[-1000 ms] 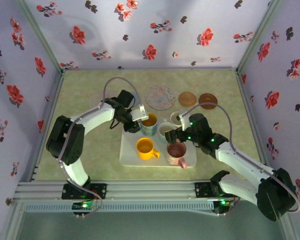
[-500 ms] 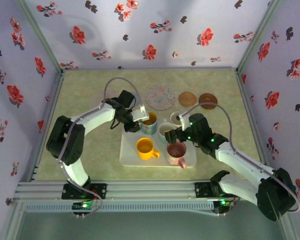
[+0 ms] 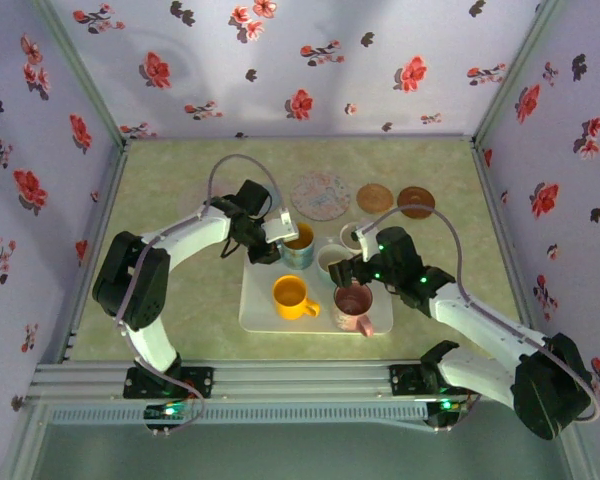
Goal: Place the cup by the coaster
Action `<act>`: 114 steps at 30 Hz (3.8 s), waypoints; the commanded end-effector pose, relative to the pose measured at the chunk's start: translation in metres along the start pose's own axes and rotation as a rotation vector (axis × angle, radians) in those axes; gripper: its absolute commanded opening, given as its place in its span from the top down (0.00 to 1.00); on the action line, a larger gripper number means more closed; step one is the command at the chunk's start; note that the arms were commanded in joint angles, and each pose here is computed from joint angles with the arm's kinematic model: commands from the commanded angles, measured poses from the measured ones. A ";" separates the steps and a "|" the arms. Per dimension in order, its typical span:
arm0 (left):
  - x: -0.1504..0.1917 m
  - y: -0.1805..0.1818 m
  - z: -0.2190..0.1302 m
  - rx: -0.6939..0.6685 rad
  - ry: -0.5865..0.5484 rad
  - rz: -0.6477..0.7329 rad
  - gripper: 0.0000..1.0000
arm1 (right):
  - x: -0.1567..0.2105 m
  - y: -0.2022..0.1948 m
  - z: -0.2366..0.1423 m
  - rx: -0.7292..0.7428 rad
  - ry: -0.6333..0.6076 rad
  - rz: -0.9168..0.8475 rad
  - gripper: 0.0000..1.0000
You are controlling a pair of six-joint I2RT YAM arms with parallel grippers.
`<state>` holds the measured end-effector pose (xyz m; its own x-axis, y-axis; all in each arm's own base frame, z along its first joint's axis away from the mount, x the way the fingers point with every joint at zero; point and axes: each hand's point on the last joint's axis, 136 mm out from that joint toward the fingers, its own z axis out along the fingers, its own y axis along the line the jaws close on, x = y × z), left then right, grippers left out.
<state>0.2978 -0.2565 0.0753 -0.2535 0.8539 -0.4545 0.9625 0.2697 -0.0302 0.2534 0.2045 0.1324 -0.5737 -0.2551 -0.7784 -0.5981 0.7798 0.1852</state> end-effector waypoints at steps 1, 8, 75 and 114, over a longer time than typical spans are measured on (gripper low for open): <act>-0.008 0.012 0.001 -0.038 -0.007 -0.020 1.00 | 0.000 0.005 -0.001 -0.015 0.020 -0.038 0.00; -0.018 0.018 -0.005 -0.079 -0.068 -0.028 1.00 | -0.002 0.005 -0.005 -0.008 0.015 -0.052 0.00; 0.057 0.177 -0.155 -0.634 -0.364 -0.613 1.00 | -0.150 0.055 0.064 -0.125 -0.062 0.071 0.00; 0.124 0.227 -0.121 -0.748 -0.271 -0.708 0.86 | -0.139 0.057 0.100 -0.136 0.059 0.042 0.00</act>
<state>0.4521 -0.0396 0.0911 -0.7095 0.3005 -0.6375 0.3026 0.9468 0.1095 0.3574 0.3357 0.1815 -0.6476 -0.2472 -0.7207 -0.6142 0.7291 0.3018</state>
